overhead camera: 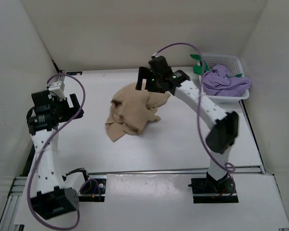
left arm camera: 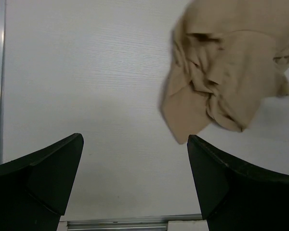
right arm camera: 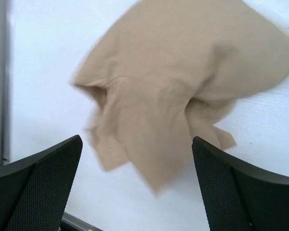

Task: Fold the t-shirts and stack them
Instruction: Move the tshirt to the center of the board

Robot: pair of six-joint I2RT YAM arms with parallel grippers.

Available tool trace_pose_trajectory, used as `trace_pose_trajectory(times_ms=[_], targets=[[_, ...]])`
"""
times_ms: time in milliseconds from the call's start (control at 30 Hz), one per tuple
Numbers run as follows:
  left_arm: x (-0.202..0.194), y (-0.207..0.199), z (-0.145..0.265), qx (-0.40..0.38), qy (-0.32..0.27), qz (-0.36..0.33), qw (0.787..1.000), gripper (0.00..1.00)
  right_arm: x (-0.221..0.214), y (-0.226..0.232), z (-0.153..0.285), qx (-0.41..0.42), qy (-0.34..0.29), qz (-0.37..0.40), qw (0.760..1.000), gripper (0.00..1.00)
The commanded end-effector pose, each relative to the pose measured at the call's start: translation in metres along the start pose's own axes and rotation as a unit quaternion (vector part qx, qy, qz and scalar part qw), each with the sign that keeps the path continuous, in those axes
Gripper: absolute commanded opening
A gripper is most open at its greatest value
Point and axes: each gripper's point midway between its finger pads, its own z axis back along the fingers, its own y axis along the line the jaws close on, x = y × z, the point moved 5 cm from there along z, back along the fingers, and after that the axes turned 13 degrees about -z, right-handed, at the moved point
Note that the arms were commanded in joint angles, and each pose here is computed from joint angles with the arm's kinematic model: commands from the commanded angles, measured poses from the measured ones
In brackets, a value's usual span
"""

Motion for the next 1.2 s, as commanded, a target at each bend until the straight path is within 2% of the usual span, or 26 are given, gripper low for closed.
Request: trace_pose_trajectory(times_ms=[0, 67, 100, 167, 200, 233, 267, 300, 367, 400, 500, 633, 733, 867, 967, 1067, 1167], targets=[[0.002, -0.009, -0.009, -0.057, 0.064, 0.019, 0.996, 1.00, 0.012, 0.013, 0.020, -0.012, 0.048, 0.014, 0.999, 0.99], [0.004, -0.011, -0.018, -0.066, 0.073, 0.015, 0.995, 1.00, 0.011, 0.001, 0.019, -0.028, 0.049, 0.028, 0.998, 0.99], [0.003, -0.013, -0.024, -0.065, 0.077, 0.008, 0.995, 1.00, 0.023, -0.002, 0.027, -0.014, 0.024, 0.026, 0.999, 0.99], [0.001, -0.029, -0.037, -0.071, 0.075, -0.031, 0.994, 1.00, 0.001, -0.038, 0.013, -0.039, 0.054, 0.015, 0.998, 0.99], [-0.003, -0.035, -0.044, -0.069, 0.083, -0.048, 0.993, 1.00, 0.011, -0.047, 0.017, -0.025, 0.039, -0.007, 0.999, 0.96], [-0.007, -0.036, -0.056, -0.051, 0.098, -0.064, 0.992, 1.00, -0.007, -0.069, 0.007, -0.041, 0.070, -0.030, 0.996, 0.93], [-0.016, -0.050, -0.064, -0.066, 0.118, -0.086, 0.987, 1.00, -0.012, -0.078, 0.003, -0.038, 0.086, -0.039, 0.995, 0.89], [-0.027, -0.054, -0.074, -0.069, 0.138, -0.093, 0.984, 1.00, -0.014, -0.086, 0.001, -0.031, 0.102, -0.051, 0.993, 0.79], [-0.045, -0.054, -0.096, -0.064, 0.185, -0.096, 0.976, 1.00, -0.024, -0.100, -0.011, -0.049, 0.123, -0.058, 0.990, 0.71], [-0.051, -0.054, -0.105, -0.066, 0.195, -0.095, 0.974, 1.00, -0.032, -0.106, -0.023, -0.055, 0.142, -0.057, 0.987, 0.63], [-0.073, -0.055, -0.126, -0.068, 0.239, -0.097, 0.964, 1.00, -0.050, -0.115, -0.046, -0.057, 0.187, -0.067, 0.978, 0.53], [-0.101, -0.066, -0.140, -0.071, 0.283, -0.124, 0.948, 1.00, -0.048, -0.106, -0.075, -0.025, 0.200, -0.075, 0.977, 0.55], [-0.123, -0.071, -0.148, -0.063, 0.312, -0.146, 0.937, 1.00, -0.053, -0.114, -0.096, -0.041, 0.208, -0.083, 0.974, 0.56], [-0.139, -0.076, -0.158, -0.054, 0.333, -0.171, 0.926, 1.00, -0.074, -0.127, -0.118, -0.068, 0.230, -0.080, 0.968, 0.65], [-0.145, -0.074, -0.169, -0.046, 0.338, -0.174, 0.924, 0.95, -0.085, -0.142, -0.132, -0.100, 0.232, -0.054, 0.966, 0.66], [-0.143, -0.078, -0.173, -0.057, 0.338, -0.170, 0.924, 0.77, -0.092, -0.148, -0.140, -0.115, 0.247, -0.057, 0.960, 0.66], [-0.142, -0.086, -0.175, -0.078, 0.337, -0.168, 0.923, 0.60, -0.095, -0.151, -0.145, -0.118, 0.251, -0.057, 0.959, 0.61]])
